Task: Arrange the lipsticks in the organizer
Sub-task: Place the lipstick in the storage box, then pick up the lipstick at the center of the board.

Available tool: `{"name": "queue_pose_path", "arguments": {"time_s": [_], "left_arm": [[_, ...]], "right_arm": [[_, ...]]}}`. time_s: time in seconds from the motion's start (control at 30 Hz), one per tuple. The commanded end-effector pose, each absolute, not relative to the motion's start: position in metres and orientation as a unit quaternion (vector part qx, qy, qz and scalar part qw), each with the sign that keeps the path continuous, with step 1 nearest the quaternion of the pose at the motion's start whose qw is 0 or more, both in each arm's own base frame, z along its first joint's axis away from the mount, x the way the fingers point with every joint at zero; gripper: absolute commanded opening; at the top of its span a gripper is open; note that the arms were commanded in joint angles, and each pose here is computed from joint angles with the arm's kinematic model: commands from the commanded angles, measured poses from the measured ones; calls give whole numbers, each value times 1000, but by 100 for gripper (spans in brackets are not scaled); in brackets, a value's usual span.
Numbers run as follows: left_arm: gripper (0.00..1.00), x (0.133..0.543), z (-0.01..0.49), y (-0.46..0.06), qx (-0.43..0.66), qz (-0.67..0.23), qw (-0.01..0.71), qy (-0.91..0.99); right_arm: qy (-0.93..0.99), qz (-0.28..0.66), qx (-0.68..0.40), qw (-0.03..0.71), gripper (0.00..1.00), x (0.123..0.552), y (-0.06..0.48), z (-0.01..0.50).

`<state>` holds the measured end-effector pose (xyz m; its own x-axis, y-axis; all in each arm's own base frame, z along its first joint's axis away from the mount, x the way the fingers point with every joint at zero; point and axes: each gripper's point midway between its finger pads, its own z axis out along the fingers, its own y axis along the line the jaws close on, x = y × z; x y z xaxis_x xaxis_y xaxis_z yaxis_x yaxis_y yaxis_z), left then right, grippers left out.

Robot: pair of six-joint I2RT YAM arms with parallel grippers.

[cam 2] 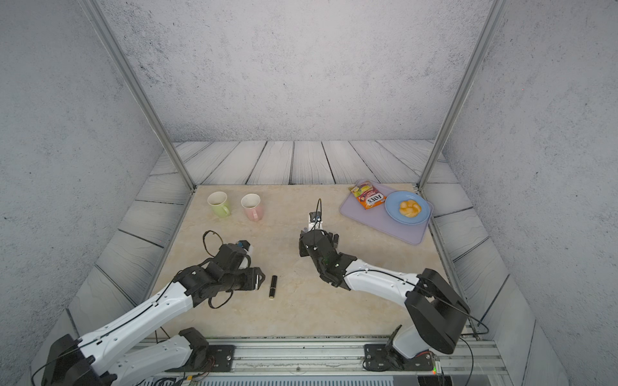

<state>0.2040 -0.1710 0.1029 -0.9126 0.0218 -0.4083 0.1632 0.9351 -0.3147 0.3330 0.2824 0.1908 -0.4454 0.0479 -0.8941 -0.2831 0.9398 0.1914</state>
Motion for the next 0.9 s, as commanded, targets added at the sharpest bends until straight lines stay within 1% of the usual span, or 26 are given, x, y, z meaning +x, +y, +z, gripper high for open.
{"name": "queue_pose_path", "arguments": {"time_s": [0.0, 0.13, 0.23, 0.37, 0.53, 0.87], "left_arm": [[59, 182, 81, -174, 42, -160, 126, 978], [59, 181, 65, -182, 64, -141, 94, 984], [58, 186, 57, -189, 81, -123, 76, 986], [52, 187, 44, -199, 99, -119, 42, 987], [49, 191, 40, -210, 110, -128, 36, 985], [36, 190, 17, -210, 137, -65, -17, 988]], "right_arm": [[876, 164, -67, 449, 47, 306, 271, 172], [891, 183, -65, 410, 47, 289, 268, 164], [897, 185, -61, 396, 46, 283, 265, 158], [900, 184, -60, 389, 46, 281, 263, 154], [902, 184, -61, 385, 46, 280, 264, 149], [903, 183, -61, 384, 45, 281, 265, 147]]}}
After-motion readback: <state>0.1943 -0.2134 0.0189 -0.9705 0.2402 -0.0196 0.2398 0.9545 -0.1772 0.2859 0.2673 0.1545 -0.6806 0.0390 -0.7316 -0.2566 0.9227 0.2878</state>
